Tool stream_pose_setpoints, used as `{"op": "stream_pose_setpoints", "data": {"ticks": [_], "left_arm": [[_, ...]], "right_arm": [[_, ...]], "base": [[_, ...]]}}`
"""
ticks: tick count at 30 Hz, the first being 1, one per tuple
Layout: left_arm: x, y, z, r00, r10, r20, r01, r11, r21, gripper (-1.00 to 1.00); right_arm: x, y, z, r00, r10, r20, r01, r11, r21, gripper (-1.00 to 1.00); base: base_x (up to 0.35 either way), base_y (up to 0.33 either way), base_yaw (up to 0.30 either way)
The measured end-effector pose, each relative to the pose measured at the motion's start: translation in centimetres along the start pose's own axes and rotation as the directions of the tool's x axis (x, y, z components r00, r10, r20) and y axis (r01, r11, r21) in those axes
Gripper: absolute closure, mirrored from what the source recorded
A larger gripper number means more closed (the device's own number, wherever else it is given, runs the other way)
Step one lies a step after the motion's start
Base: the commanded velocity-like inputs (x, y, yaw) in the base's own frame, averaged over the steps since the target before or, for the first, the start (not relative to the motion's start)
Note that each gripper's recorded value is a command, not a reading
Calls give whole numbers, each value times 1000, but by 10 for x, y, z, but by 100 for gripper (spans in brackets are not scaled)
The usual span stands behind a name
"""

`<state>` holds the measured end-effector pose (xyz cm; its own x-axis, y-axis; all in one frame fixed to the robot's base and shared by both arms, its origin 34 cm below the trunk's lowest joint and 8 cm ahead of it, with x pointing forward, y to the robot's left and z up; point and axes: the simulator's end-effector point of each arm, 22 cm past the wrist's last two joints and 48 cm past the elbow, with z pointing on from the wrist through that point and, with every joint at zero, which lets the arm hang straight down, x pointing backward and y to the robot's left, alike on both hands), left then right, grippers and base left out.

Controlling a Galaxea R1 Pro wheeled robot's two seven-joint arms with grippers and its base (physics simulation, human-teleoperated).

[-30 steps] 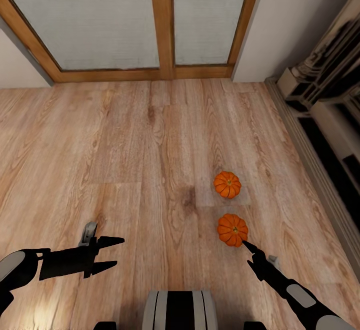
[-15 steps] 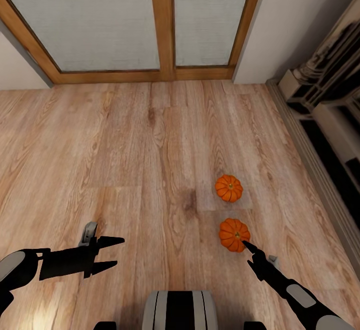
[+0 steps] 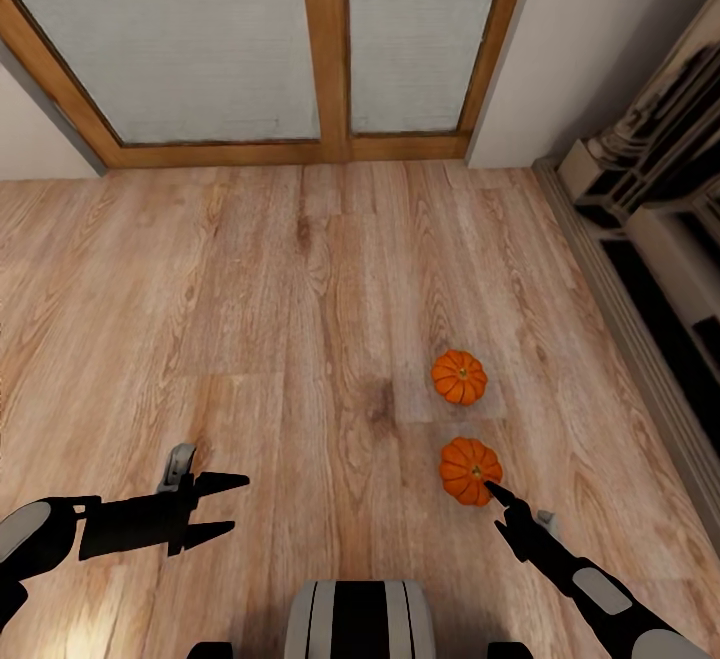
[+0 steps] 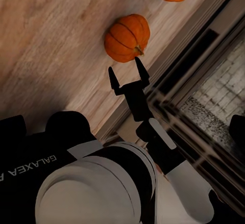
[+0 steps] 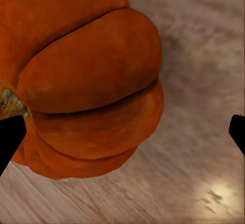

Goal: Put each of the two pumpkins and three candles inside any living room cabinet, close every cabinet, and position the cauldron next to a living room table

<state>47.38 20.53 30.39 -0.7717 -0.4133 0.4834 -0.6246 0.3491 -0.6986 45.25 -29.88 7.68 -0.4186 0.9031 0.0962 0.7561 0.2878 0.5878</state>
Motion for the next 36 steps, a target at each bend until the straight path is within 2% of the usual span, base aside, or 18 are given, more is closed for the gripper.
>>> {"op": "stream_pose_setpoints", "data": {"ticks": [14,27,36], "left_arm": [[0,0,0,1000,0,0,0,1000,-1,-100],[0,0,0,1000,1,1,-1,1000,-1,-100],[0,0,0,1000,0,1,0,1000,-1,-100]], "right_arm": [[0,-1,0,1000,-2,-2,2,1000,4,-100],[1,-1,0,1000,-2,-2,2,1000,3,-100],[1,-1,0,1000,-2,-3,2,1000,4,-100]], "base": [[-46,47,0],[164,45,0],[27,0,0]]}}
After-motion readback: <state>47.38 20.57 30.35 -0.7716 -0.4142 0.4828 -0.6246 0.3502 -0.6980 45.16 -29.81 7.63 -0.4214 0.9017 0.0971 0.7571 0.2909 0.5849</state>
